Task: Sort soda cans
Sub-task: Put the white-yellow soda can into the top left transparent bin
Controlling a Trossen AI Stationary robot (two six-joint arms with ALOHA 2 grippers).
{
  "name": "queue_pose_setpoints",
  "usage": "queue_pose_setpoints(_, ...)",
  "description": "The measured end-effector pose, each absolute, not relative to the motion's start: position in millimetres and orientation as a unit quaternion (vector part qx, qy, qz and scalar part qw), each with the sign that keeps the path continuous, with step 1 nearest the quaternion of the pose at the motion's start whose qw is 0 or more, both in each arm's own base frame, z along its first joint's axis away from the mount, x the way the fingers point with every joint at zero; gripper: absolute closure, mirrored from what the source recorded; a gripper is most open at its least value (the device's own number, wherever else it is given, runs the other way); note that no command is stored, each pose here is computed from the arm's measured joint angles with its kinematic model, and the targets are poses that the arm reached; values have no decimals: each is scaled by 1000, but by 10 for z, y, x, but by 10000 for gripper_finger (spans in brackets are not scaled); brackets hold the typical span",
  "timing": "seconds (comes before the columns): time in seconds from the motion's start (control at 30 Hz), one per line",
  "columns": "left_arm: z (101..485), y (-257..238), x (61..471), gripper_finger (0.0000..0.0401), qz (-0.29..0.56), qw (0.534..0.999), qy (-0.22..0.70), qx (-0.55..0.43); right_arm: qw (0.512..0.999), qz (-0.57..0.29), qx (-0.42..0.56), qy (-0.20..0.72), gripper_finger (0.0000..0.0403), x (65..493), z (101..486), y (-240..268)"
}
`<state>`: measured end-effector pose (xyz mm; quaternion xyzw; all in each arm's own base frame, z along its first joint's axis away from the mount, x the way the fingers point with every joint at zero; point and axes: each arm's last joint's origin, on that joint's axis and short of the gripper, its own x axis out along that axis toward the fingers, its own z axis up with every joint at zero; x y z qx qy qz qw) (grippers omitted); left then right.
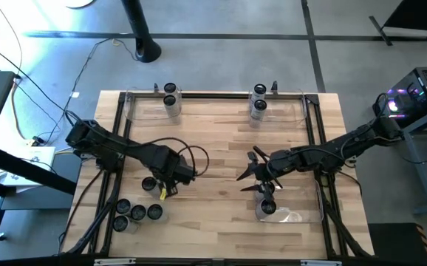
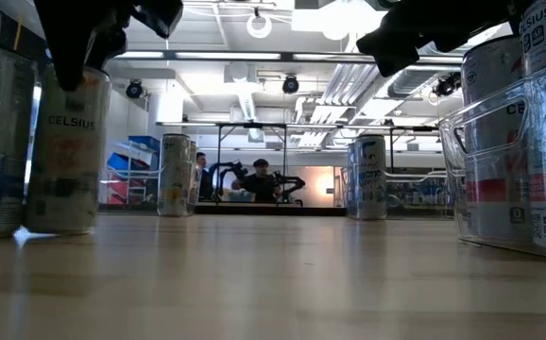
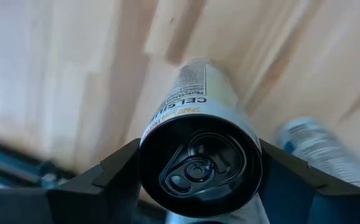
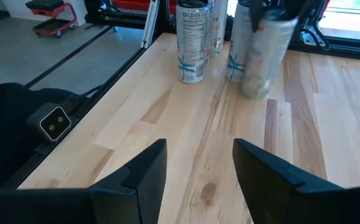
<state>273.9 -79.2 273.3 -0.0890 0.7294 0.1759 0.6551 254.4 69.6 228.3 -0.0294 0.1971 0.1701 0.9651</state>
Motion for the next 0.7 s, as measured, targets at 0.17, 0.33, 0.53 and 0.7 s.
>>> queue_pose_setpoints(0.17, 3009, -612, 2742, 156, 198, 671, 711, -67, 966, 170, -29, 195, 224, 2546, 2288, 697)
queue_pose_setpoints(0.33, 3340, -411, 2791, 156, 190, 720, 664, -66, 966, 169, -24, 196, 224, 2546, 2289, 697)
queue_pose_setpoints(0.53, 3592, -129, 2760, 156, 178, 754, 632, 16, 966, 168, -21, 196, 224, 2546, 2290, 697)
queue_pose_setpoints(0.7, 3618, 133, 2727, 156, 165, 737, 648, 93, 966, 168, -20, 197, 224, 2546, 2289, 696)
